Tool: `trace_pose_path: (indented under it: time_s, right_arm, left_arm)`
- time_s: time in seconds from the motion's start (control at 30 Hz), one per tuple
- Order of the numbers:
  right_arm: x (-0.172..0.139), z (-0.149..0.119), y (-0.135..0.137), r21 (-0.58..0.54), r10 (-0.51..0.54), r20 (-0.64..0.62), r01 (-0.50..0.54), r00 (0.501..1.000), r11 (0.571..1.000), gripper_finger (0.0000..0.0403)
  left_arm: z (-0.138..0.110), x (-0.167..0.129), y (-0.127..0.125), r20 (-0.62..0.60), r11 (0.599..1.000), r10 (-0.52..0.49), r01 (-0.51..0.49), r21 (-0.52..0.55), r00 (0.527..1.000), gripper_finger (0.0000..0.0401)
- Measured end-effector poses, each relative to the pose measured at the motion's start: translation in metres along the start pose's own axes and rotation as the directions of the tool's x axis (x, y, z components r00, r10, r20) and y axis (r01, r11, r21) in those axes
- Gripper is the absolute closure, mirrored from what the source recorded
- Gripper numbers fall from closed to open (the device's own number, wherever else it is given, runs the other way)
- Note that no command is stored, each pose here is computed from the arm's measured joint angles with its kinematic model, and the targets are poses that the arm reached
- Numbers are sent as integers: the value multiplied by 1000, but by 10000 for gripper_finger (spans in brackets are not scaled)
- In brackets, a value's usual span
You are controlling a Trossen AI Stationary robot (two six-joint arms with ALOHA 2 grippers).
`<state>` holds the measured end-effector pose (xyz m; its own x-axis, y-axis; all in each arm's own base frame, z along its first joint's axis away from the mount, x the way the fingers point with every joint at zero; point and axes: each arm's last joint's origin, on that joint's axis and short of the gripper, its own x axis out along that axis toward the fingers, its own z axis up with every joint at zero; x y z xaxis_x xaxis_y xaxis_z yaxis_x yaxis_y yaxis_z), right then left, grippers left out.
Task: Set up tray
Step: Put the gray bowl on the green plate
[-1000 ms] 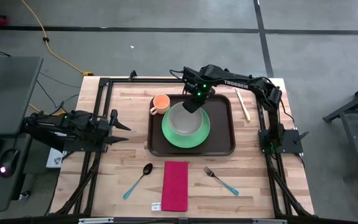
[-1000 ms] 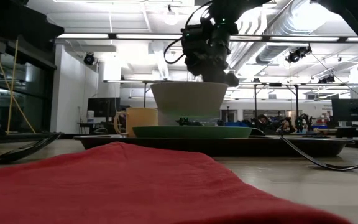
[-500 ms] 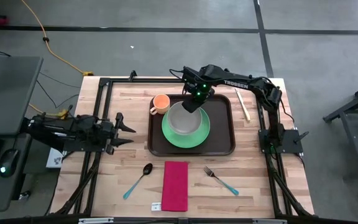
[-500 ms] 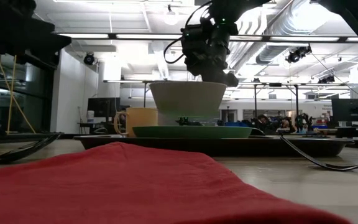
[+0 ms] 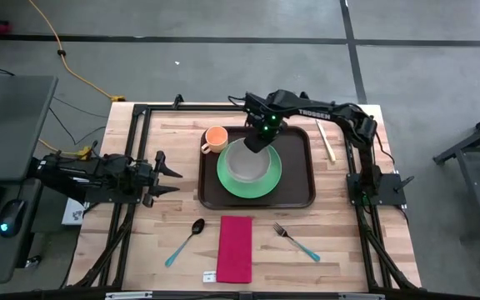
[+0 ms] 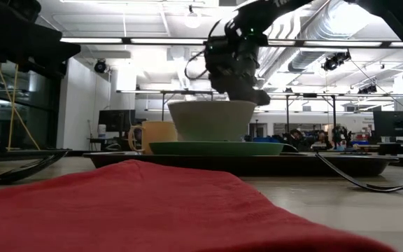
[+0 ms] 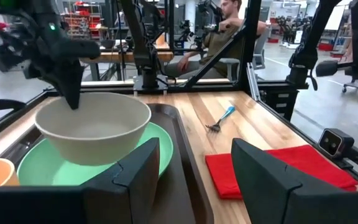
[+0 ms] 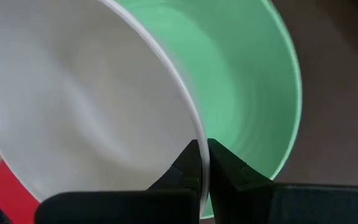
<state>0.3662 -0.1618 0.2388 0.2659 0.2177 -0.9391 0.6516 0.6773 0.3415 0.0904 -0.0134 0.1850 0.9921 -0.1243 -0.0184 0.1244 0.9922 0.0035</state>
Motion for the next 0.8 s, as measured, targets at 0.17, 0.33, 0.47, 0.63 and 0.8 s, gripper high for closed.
trace_pose_path:
  time_s: [0.17, 0.33, 0.47, 0.63, 0.8]
  right_arm:
    - [19, -9, -9, 22, -8, -66, 10, 998, 1000, 403]
    - [24, -6, -9, 18, 17, -32, -17, 999, 1000, 403]
    - [23, -4, -9, 24, 30, -19, -30, 999, 999, 403]
    - [22, -3, -11, 27, 31, -19, -30, 999, 999, 403]
    - [22, -3, -11, 26, 33, -19, -33, 999, 999, 403]
  left_arm:
    - [0, 0, 0, -2, 1000, 0, 0, 0, 1000, 171]
    - [0, 0, 0, -2, 1000, 0, 0, 0, 1000, 171]
    - [0, 0, 0, -2, 1000, 0, 0, -7, 1000, 171]
    - [-1, 0, 0, -6, 1000, 0, 0, -7, 1000, 171]
    - [-1, 0, 0, -8, 1000, 0, 0, -7, 1000, 171]
